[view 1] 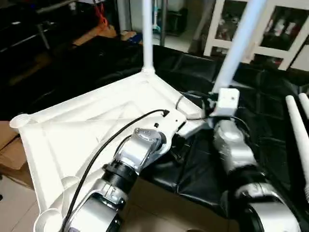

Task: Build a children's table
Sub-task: Rotate leg to tighten

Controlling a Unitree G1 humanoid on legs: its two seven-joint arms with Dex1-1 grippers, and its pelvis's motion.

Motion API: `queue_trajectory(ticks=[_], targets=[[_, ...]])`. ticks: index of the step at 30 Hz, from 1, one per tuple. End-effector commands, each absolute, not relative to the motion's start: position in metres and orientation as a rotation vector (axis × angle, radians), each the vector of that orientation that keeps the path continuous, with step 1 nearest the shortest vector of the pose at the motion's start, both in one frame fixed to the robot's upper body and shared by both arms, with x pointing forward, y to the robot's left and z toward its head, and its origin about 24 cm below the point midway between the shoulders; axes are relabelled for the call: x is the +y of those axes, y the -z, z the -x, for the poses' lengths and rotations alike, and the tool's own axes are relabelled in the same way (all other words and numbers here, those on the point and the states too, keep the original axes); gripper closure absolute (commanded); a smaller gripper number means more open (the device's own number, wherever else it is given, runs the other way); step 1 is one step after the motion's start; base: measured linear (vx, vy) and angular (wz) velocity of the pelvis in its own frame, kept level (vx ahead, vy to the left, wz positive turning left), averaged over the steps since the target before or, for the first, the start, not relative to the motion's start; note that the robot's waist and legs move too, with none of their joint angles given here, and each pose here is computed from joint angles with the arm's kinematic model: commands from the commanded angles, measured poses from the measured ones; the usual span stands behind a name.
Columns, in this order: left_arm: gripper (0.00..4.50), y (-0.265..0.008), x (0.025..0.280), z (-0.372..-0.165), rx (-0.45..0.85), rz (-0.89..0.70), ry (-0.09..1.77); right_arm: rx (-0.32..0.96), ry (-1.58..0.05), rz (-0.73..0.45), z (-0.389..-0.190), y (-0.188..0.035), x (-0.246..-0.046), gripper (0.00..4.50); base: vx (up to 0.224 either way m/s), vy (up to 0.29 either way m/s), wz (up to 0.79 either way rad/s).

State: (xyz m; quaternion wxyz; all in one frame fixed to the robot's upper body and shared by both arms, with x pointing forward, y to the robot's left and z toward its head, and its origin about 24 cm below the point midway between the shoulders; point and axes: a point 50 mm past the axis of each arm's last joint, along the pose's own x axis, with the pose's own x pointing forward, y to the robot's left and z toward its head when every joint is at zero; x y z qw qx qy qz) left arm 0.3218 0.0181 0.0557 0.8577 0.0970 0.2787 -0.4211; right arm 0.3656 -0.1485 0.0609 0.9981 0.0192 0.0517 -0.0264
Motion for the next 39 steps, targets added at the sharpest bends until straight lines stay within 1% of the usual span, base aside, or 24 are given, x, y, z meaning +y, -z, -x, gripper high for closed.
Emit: queue_trajectory(ticks=[1, 4, 5, 6, 7, 8, 9, 10, 12, 14, 15, 16, 18, 19, 22, 23, 24, 26, 27, 31, 33, 36, 38, 39], targets=[[4.50, -0.086, -0.001, -0.322, 0.451, -0.131, 0.998, 0.281, 0.047, -0.082, -0.353, -0.023, -0.145, 2.61, 0.000, 0.000, 0.00], [4.50, -0.084, 0.005, -0.324, 0.464, -0.132, 0.975, 0.238, -0.028, -0.109, -0.356, -0.028, -0.135, 2.61, 0.000, 0.000, 0.00], [4.50, -0.084, 0.005, -0.324, 0.464, -0.135, 0.972, 0.229, -0.037, -0.111, -0.356, -0.029, -0.135, 2.05, 0.000, 0.000, 0.00], [4.50, -0.083, 0.008, -0.325, 0.464, -0.144, 0.965, 0.195, -0.064, -0.112, -0.357, -0.034, -0.133, 1.91, 0.000, 0.000, 0.00], [4.50, -0.083, 0.008, -0.325, 0.464, -0.144, 0.964, 0.191, -0.066, -0.111, -0.358, -0.034, -0.133, 1.91, 0.000, 0.000, 0.00], [4.50, -0.081, 0.011, -0.325, 0.460, -0.156, 0.961, 0.138, -0.098, -0.118, -0.358, -0.041, -0.133, 1.85, 0.000, 0.000, 0.00], [4.50, -0.081, 0.013, -0.326, 0.457, -0.164, 0.962, 0.120, -0.111, -0.116, -0.357, -0.044, -0.134, 1.63, 0.000, 0.000, 0.00], [4.50, -0.080, 0.015, -0.326, 0.454, -0.171, 0.964, 0.089, -0.131, -0.109, -0.356, -0.048, -0.136, 1.63, 0.000, 0.000, 0.00], [4.50, -0.079, 0.017, -0.326, 0.453, -0.176, 0.965, 0.069, -0.145, -0.104, -0.355, -0.051, -0.137, 1.50, 0.000, 0.000, 0.00], [4.50, -0.078, 0.026, -0.327, 0.425, -0.211, 0.983, 0.019, -0.205, -0.078, -0.343, -0.060, -0.150, 1.36, 0.000, 0.000, 0.00], [4.50, -0.077, 0.029, -0.326, 0.419, -0.220, 0.995, 0.017, -0.219, -0.074, -0.340, -0.061, -0.154, 1.26, 0.000, 0.000, 0.00], [4.50, -0.076, 0.035, -0.325, 0.406, -0.242, 1.022, 0.013, -0.252, -0.067, -0.333, -0.064, -0.163, 1.14, 0.000, 0.000, 0.00], [4.50, -0.075, 0.042, -0.323, 0.402, -0.256, 1.048, 0.027, -0.307, -0.038, -0.324, -0.066, -0.174, 1.10, 0.000, 0.000, 0.00], [4.50, -0.073, 0.048, -0.320, 0.396, -0.272, 1.076, 0.041, -0.351, -0.016, -0.317, -0.067, -0.185, 0.86, 0.000, 0.000, 0.00], [4.50, -0.069, 0.064, -0.311, 0.367, -0.329, 1.178, 0.071, -0.494, 0.072, -0.297, -0.077, -0.211, 0.86, 0.000, 0.000, 0.00], [4.50, -0.069, 0.065, -0.310, 0.361, -0.333, 1.191, 0.074, -0.508, 0.081, -0.295, -0.078, -0.214, 0.86, 0.000, 0.000, 0.00], [4.50, -0.067, 0.070, -0.303, 0.353, -0.348, 1.251, 0.084, -0.573, 0.098, -0.286, -0.083, -0.223, 0.86, 0.000, 0.000, 0.00], [4.50, -0.066, 0.072, -0.298, 0.360, -0.355, 1.289, 0.095, -0.621, 0.096, -0.281, -0.086, -0.229, 0.86, 0.000, 0.000, 0.00], [4.50, -0.064, 0.074, -0.293, 0.371, -0.363, 1.329, 0.114, -0.683, 0.117, -0.276, -0.087, -0.234, 0.86, 0.000, 0.000, 0.00], [4.50, -0.062, 0.077, -0.283, 0.379, -0.368, 1.425, 0.172, -0.817, 0.120, -0.263, -0.090, -0.247, 0.86, 0.000, 0.000, 0.00], [4.50, -0.062, 0.077, -0.280, 0.377, -0.360, 1.457, 0.198, -0.891, 0.126, -0.258, -0.090, -0.248, 0.86, 0.000, 0.000, 0.00], [4.50, -0.062, 0.078, -0.278, 0.379, -0.367, 1.485, 0.214, -0.968, 0.156, -0.255, -0.094, -0.251, 0.86, 0.000, 0.000, 0.00], [4.50, -0.063, 0.079, -0.279, 0.379, -0.369, 1.489, 0.219, -1.015, 0.127, -0.254, -0.097, -0.252, 0.86, 0.000, 0.000, 0.00], [4.50, -0.063, 0.079, -0.279, 0.379, -0.369, 1.489, 0.219, -1.016, 0.127, -0.254, -0.097, -0.252, 1.00, 0.000, 0.000, 0.00]])
